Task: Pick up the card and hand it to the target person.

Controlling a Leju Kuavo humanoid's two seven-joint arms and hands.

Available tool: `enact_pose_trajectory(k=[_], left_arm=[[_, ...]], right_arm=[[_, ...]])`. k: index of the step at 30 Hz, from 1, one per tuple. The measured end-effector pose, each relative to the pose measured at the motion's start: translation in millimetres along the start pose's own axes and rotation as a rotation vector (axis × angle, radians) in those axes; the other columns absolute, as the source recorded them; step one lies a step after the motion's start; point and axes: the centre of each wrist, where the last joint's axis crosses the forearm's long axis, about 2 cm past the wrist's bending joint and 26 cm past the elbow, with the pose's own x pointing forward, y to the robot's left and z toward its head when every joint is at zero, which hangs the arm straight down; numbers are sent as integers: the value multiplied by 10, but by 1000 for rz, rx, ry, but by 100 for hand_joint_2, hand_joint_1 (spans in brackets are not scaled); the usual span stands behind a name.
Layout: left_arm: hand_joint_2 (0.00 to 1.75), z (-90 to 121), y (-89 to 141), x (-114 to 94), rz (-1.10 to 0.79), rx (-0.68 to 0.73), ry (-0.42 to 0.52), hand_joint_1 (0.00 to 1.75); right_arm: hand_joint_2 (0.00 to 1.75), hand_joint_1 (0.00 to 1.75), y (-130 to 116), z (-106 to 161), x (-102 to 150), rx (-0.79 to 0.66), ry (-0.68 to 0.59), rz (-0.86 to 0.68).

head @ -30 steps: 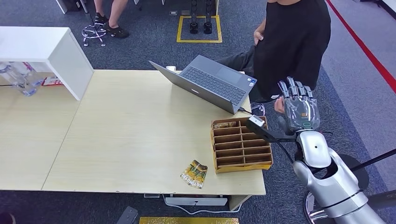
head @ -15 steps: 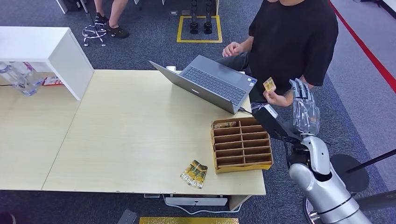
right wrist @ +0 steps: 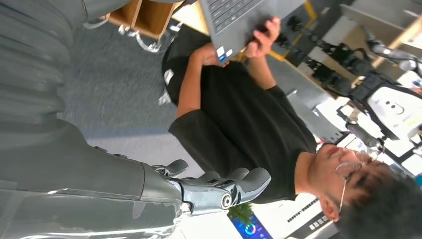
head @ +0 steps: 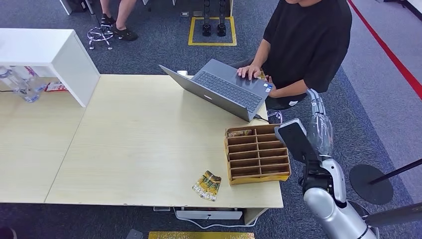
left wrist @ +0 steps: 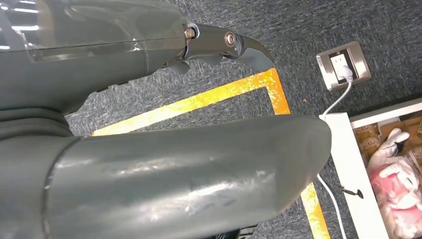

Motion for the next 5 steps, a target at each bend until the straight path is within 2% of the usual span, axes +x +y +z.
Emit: enact_pose_trajectory(k=[5], left_arm=[[0, 9, -2, -21, 7, 3, -1, 0]], right_arm=[[175, 0, 56, 159, 23, -65, -39, 41]])
